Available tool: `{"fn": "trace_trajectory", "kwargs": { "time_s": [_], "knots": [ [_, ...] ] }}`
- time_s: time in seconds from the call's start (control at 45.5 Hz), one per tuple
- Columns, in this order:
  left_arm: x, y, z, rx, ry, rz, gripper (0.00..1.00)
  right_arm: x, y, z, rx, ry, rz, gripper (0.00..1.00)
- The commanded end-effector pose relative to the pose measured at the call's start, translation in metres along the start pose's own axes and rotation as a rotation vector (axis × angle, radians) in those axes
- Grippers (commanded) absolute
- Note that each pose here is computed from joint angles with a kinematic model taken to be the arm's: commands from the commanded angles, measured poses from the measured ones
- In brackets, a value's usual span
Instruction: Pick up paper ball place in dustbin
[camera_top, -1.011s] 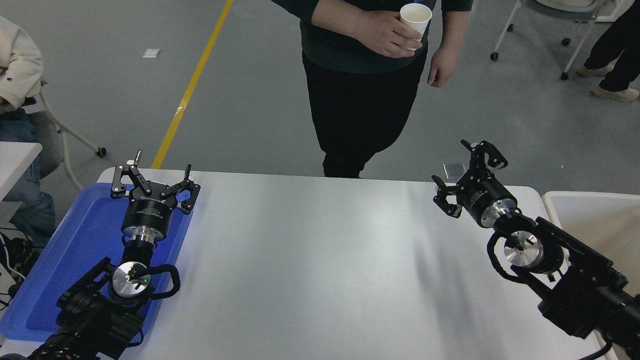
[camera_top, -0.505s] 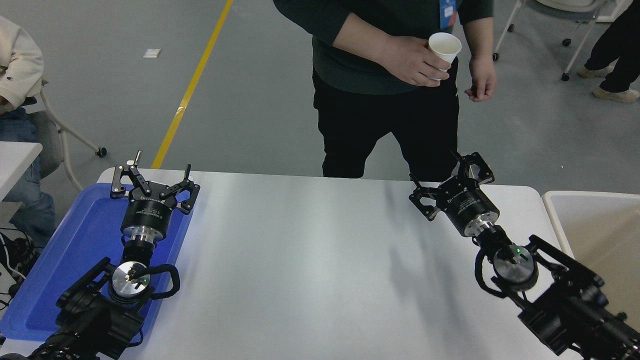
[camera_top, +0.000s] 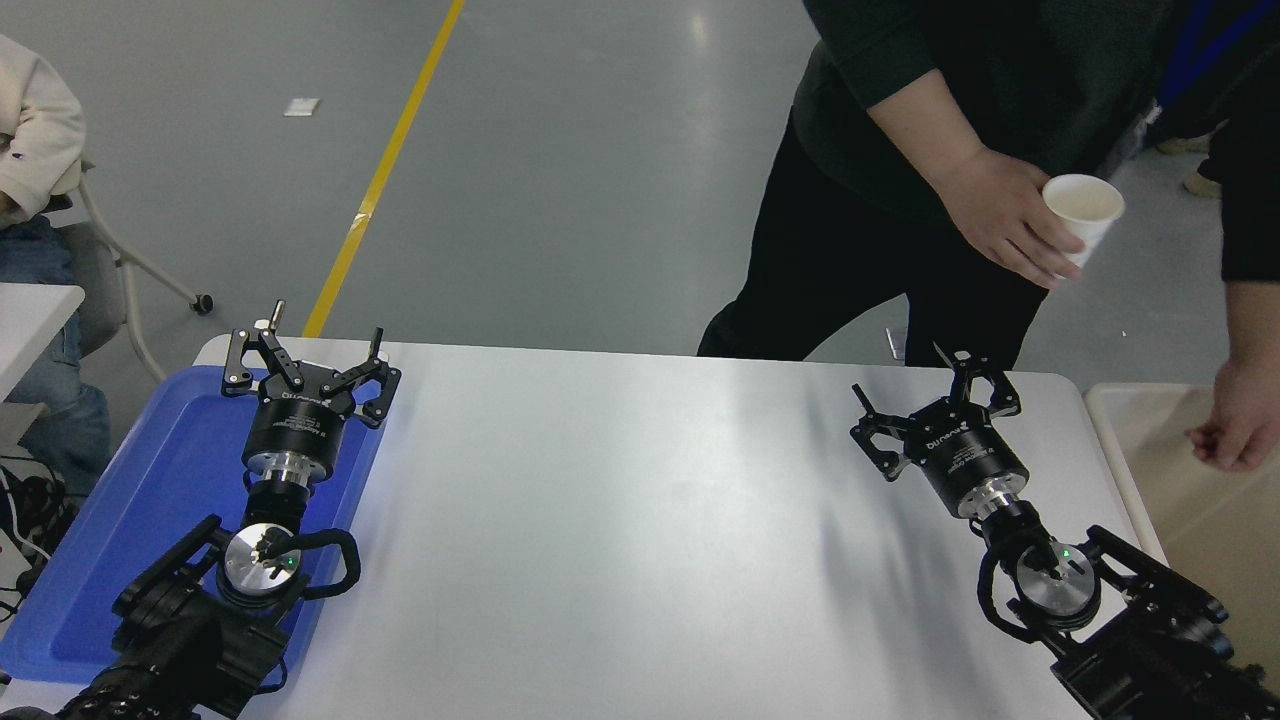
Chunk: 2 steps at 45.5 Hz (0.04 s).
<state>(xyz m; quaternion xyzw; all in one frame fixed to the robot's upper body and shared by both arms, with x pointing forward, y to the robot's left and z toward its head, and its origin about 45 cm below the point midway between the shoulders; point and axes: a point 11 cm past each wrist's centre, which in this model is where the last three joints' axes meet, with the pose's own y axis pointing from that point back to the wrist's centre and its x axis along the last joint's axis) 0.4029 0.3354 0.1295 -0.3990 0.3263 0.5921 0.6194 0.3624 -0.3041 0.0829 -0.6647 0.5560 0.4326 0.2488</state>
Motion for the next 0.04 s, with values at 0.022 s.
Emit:
{"fn": "trace_trajectory", "kwargs": {
  "time_s": [0.022],
  "knots": [
    [-0.0001,-0.0002,0.0004,0.0,-0.001,0.0,1.0,0.0117,0.0071,-0.0044,0.008,0.009,0.007,1.0]
  ]
}}
